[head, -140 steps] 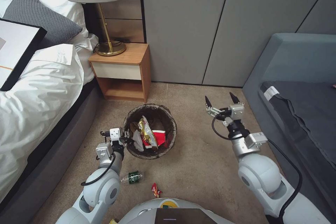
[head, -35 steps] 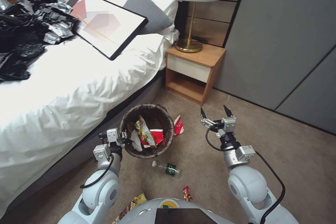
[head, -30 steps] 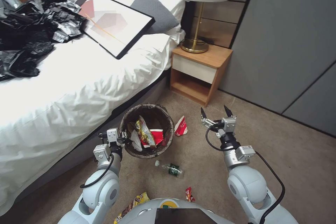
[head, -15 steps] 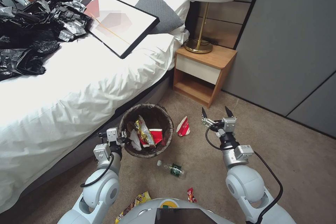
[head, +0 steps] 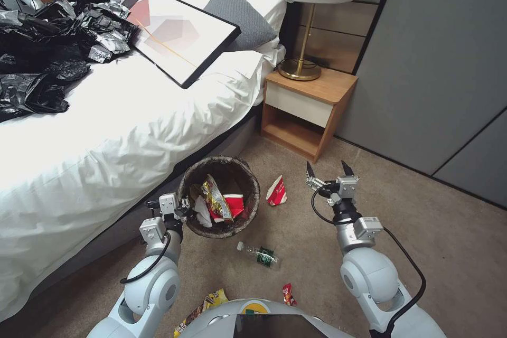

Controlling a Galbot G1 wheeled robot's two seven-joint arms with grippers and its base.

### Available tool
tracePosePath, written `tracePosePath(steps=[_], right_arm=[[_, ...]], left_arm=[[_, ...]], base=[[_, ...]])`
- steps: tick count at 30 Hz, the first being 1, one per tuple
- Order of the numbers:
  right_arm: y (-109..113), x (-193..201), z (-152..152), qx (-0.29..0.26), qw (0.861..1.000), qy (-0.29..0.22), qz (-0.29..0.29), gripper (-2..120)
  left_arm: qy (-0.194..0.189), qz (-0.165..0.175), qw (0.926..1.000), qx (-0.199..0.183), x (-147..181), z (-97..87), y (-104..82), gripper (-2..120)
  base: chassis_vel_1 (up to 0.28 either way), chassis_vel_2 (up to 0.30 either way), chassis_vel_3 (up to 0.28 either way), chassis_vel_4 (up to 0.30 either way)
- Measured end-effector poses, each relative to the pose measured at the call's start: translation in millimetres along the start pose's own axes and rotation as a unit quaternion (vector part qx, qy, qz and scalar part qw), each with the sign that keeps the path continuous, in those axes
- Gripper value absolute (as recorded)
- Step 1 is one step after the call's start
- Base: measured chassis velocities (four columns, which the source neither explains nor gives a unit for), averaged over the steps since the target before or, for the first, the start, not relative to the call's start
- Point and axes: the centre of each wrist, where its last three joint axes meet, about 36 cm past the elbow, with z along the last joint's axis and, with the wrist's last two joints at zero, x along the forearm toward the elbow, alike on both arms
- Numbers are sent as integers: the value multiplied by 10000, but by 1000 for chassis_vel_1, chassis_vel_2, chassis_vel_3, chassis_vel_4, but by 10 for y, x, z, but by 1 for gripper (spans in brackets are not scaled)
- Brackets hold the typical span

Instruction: Pick up the trash bin, then pick up the garbage from the floor and place it into the trash bin.

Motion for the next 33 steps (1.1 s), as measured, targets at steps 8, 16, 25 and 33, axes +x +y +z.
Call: tracePosePath(steps=[8,16,25,33], right_arm=[[-36,3,-4,47,10000,49,40,100],[-42,17,-22,60,10000,36,31,100],[-34,16,-29,51,10000,19,32,100],[-21,14,-29,48,10000,12,23,100]], left_arm=[[12,-36,10000,0,18,21,7,4],[0,-22,10000,0,36,18,-3,4],[-18,-23,10000,2,44,14,-3,4],[-29,-25,10000,5,43,10,-2,4]], base=[[0,0,0,0],[0,0,0,0],[-13,10,15,-9],[-66,53,51,-57]])
